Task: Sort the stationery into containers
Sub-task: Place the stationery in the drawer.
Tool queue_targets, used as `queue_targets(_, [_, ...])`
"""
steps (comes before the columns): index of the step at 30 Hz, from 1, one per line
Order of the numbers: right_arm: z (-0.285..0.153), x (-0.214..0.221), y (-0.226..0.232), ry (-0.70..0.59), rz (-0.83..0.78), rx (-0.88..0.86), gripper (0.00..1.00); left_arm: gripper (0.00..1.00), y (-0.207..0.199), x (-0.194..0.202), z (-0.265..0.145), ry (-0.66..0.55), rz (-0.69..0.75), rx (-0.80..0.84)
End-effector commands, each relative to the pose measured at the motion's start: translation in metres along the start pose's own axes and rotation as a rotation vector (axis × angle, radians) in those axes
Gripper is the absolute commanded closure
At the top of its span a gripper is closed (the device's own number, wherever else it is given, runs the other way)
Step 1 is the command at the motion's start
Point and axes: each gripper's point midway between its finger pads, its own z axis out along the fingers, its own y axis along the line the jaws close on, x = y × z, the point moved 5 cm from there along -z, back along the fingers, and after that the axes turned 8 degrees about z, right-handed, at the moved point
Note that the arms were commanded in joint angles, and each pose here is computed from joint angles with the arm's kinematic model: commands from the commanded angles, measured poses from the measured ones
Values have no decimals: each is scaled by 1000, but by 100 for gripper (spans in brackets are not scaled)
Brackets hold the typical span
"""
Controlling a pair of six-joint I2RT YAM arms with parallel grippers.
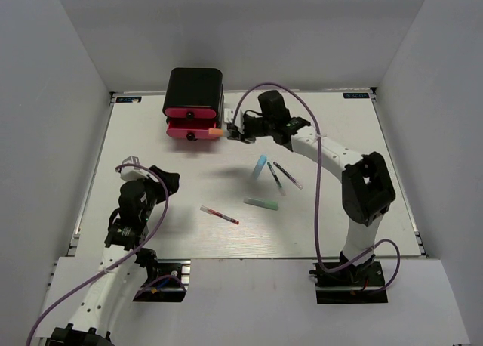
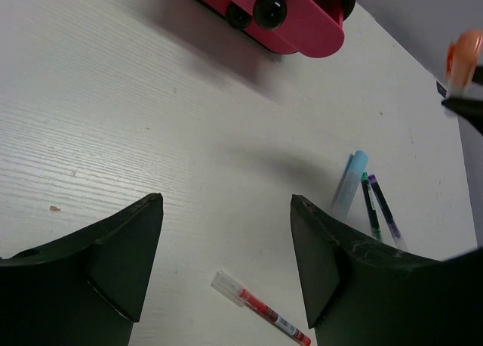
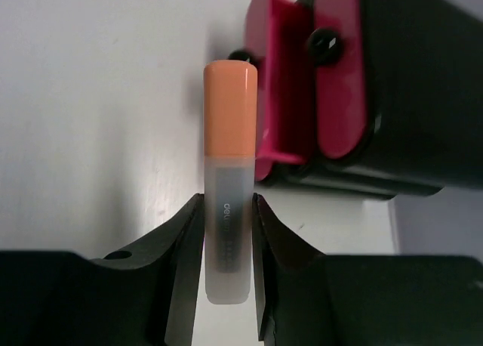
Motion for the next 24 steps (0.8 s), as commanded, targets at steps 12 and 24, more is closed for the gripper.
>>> queue_targets(12, [72, -69, -60, -330, -158, 234, 99, 20, -1, 0, -3, -11, -21, 2])
queue_targets(24, [101, -66, -59, -391, -211, 255, 99, 20, 1, 3, -4, -3, -21, -2])
